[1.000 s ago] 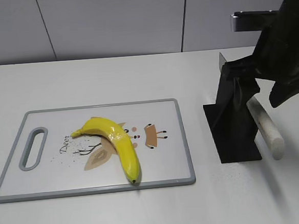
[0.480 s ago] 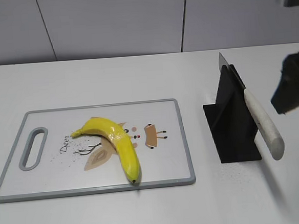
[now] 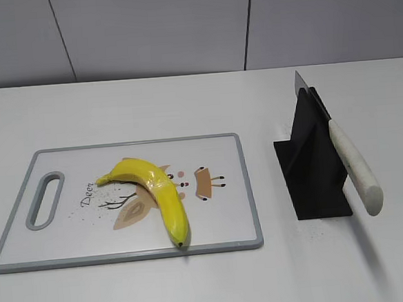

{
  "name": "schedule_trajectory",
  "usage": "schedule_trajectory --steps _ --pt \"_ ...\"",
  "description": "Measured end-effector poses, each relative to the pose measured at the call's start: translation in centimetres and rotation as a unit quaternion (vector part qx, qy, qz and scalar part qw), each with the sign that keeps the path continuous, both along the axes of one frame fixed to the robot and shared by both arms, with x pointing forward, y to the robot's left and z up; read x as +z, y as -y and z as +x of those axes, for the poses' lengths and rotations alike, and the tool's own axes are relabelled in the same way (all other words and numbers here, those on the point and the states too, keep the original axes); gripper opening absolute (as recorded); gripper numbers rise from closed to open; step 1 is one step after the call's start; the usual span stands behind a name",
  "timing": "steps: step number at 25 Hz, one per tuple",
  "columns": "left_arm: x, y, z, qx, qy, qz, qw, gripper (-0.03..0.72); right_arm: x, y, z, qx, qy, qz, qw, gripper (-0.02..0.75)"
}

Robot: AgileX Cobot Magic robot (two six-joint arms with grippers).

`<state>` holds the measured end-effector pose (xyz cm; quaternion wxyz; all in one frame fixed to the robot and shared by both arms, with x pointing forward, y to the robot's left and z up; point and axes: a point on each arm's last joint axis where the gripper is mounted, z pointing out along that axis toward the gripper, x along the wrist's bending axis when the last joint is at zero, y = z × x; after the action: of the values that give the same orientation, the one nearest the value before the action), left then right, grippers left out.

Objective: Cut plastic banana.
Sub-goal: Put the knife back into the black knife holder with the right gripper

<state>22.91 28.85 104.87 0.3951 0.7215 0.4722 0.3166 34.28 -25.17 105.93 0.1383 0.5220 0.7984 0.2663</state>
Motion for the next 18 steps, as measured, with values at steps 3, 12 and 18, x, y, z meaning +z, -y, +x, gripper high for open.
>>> schedule_trajectory --steps 3,12,18 --pt "0.0 0.0 0.0 0.0 0.0 0.0 1.0 0.489 -0.8 0.8 -2.1 0.002 0.025 0.008 1.0 0.534" --pt "0.0 0.0 0.0 0.0 0.0 0.0 1.0 0.489 -0.9 2.2 -6.3 0.017 0.098 0.022 0.995 0.534" --pt "0.0 0.0 0.0 0.0 0.0 0.0 1.0 0.489 -0.5 2.8 -7.9 0.018 0.15 0.038 0.988 0.534"
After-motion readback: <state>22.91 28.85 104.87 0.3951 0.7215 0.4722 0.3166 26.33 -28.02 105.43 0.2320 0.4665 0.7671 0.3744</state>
